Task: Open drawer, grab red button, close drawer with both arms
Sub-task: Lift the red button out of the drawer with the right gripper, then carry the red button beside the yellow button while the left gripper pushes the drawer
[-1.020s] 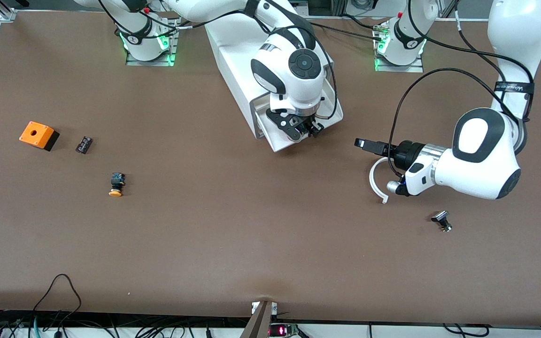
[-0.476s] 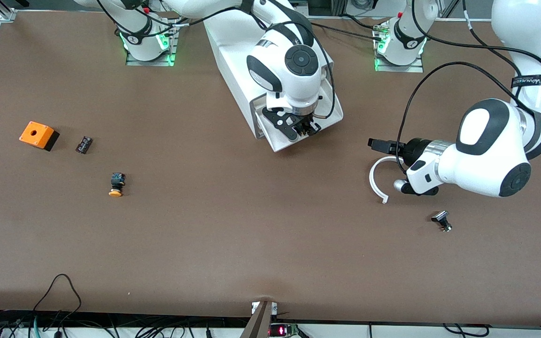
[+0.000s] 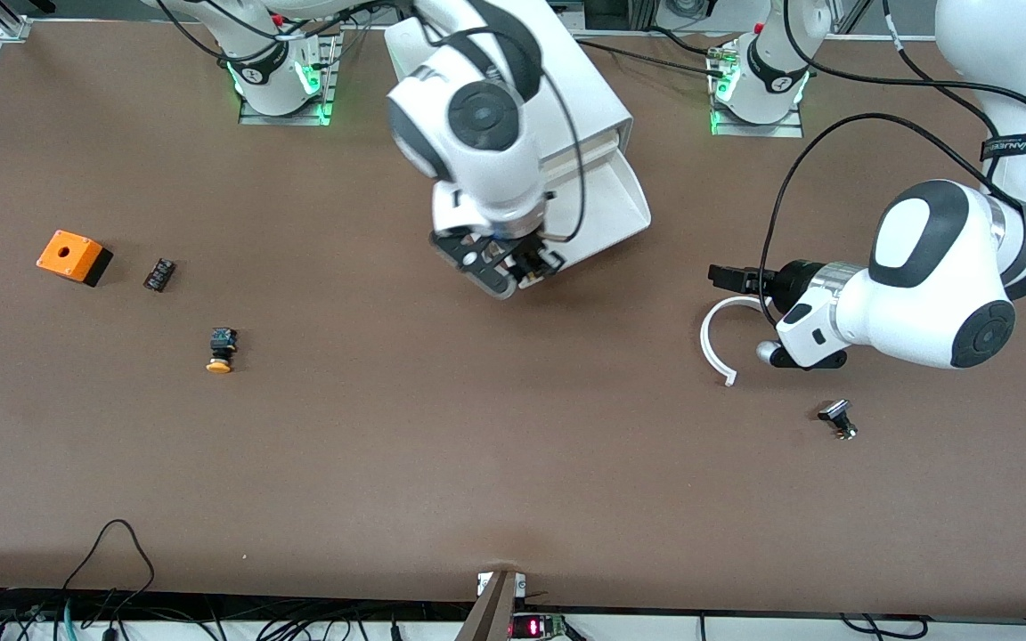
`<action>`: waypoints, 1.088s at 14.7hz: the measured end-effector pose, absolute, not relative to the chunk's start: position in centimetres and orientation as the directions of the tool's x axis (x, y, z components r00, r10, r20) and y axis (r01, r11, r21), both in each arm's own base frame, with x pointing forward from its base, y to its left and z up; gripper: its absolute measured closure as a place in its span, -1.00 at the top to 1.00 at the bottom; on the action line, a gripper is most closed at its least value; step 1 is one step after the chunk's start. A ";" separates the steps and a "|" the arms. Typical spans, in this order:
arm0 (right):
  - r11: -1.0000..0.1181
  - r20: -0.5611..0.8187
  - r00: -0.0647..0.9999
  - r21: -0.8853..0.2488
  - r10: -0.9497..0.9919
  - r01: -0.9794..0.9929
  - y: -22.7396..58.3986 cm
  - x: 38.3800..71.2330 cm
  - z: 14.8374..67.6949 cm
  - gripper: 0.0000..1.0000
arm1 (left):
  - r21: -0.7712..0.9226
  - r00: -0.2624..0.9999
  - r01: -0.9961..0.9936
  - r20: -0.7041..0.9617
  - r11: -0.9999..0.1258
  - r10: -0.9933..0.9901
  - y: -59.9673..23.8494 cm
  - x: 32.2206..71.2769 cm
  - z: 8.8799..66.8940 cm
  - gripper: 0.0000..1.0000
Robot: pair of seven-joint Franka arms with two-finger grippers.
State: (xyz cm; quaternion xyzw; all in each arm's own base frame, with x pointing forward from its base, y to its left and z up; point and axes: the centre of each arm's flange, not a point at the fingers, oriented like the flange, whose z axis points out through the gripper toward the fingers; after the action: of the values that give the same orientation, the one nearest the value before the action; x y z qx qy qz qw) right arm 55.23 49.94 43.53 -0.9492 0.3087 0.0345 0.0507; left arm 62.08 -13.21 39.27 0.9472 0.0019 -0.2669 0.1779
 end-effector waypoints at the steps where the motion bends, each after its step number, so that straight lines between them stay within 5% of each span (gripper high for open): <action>1: -0.843 -0.101 0.844 -0.068 -0.526 -0.534 47.3 57.1 43.7 -0.17 | 0.335 0.857 0.100 -0.507 -0.937 -0.090 -13.2 62.1 39.3 1.00; 9: -0.998 -0.115 0.993 0.056 0.016 0.023 27.0 66.3 39.3 -0.17 | 0.231 0.856 0.068 -0.513 -0.970 -0.062 -15.6 61.4 38.8 1.00; 16: -0.970 -0.063 0.972 0.068 0.228 0.232 16.1 65.0 27.8 -0.17 | 0.124 0.873 0.132 -0.485 -0.983 0.056 -20.6 61.6 35.3 1.00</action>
State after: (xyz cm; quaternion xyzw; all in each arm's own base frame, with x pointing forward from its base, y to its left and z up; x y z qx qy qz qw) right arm 64.96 16.12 27.82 -0.9922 -0.1158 0.0273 -0.0374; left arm 61.58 -20.63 35.28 0.9647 0.0487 -0.2473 0.0768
